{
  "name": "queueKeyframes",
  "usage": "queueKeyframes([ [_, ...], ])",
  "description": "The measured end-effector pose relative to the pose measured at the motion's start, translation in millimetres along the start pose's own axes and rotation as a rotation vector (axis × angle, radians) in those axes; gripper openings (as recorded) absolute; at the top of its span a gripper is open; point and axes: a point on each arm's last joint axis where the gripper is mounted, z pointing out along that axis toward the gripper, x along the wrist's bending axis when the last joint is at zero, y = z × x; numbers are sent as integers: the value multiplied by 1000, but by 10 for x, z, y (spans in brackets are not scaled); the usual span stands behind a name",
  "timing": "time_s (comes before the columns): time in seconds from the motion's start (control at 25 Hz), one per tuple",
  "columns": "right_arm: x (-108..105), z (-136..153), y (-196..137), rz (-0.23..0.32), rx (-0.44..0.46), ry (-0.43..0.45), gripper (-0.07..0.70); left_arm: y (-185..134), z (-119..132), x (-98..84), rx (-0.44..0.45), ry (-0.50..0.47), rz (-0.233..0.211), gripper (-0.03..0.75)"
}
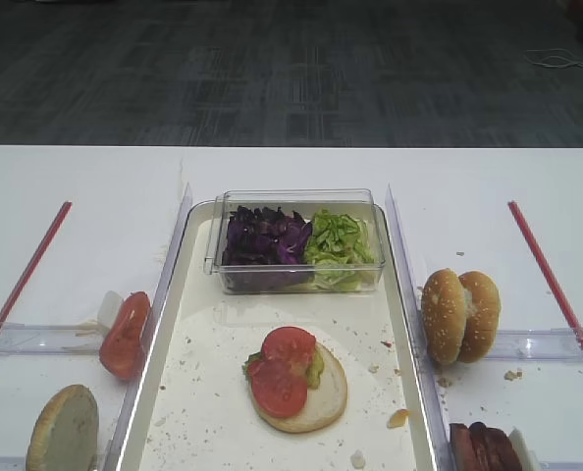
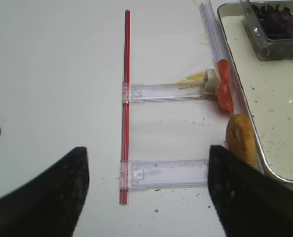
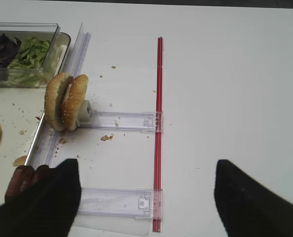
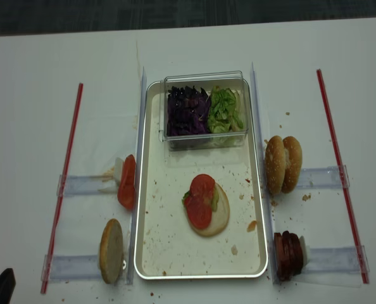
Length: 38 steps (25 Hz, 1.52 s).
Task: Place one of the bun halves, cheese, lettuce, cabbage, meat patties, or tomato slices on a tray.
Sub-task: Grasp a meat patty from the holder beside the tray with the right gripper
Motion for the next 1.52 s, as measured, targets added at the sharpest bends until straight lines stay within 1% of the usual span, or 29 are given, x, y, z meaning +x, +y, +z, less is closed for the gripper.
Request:
queueKeyframes([
  [0.4,0,0,0,0,0,0,590,0,0,0,0,0,0,501],
  [0.8,0,0,0,0,0,0,590,0,0,0,0,0,0,475],
  [0.88,-2,26,17,1,21,1,590,0,0,0,0,0,0,474],
  [1.08,-15,228,124,8,180,7,590,0,0,0,0,0,0,474],
  [1.32,-37,617,237,21,449,16,590,0,0,0,0,0,0,474],
  [1.44,-46,847,253,31,599,24,590,0,0,0,0,0,0,474],
  [1.52,-52,983,247,35,684,27,590,0,0,0,0,0,0,474],
])
